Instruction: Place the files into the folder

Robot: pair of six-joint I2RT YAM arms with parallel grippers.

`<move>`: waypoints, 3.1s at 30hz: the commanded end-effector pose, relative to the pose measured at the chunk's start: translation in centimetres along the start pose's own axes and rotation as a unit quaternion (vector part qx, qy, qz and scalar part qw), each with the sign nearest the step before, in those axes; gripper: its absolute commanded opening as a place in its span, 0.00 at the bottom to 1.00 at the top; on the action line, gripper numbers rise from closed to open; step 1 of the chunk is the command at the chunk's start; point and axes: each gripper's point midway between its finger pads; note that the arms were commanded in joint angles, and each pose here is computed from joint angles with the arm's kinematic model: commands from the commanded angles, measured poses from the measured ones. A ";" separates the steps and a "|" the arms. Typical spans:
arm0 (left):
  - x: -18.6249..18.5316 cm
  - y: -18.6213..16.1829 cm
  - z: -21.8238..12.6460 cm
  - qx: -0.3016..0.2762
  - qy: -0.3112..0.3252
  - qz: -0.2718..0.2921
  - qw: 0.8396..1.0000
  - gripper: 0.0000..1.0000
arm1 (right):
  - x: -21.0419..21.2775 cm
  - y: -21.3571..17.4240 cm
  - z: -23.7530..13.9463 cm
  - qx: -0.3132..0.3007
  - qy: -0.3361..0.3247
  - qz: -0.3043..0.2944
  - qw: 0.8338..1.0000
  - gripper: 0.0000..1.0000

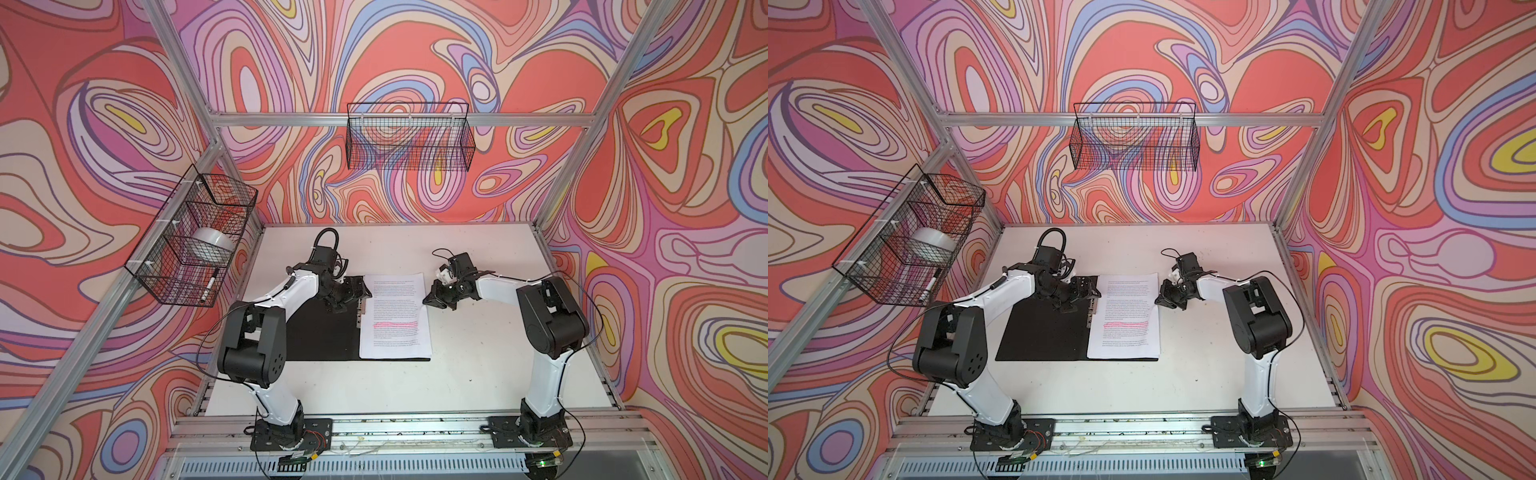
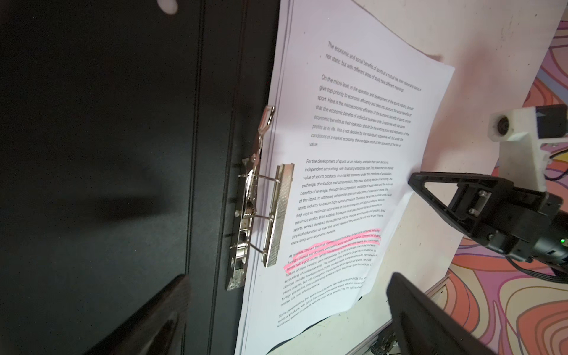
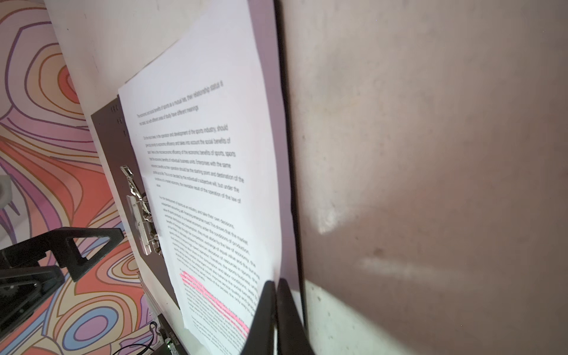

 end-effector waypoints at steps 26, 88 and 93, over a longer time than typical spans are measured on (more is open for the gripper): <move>-1.0 0.5 -0.4 -0.003 -0.009 0.000 1.000 1.00 | 2.8 0.5 -4.8 -0.042 -0.093 -0.069 0.992 0.25; 1.7 -2.1 5.0 0.061 0.022 -0.031 0.997 1.00 | 0.2 -0.2 0.4 0.015 0.013 -0.025 0.999 0.13; 1.5 -2.0 4.9 0.061 0.020 -0.031 0.997 1.00 | 0.3 0.0 0.6 0.014 0.019 -0.024 0.999 0.13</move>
Point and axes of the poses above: each gripper's point midway between its finger pads, its own z axis out along the fingers, its own x axis along the line the jaws close on, y = z × x, and after that the axes turned 2 degrees about -z, right-handed
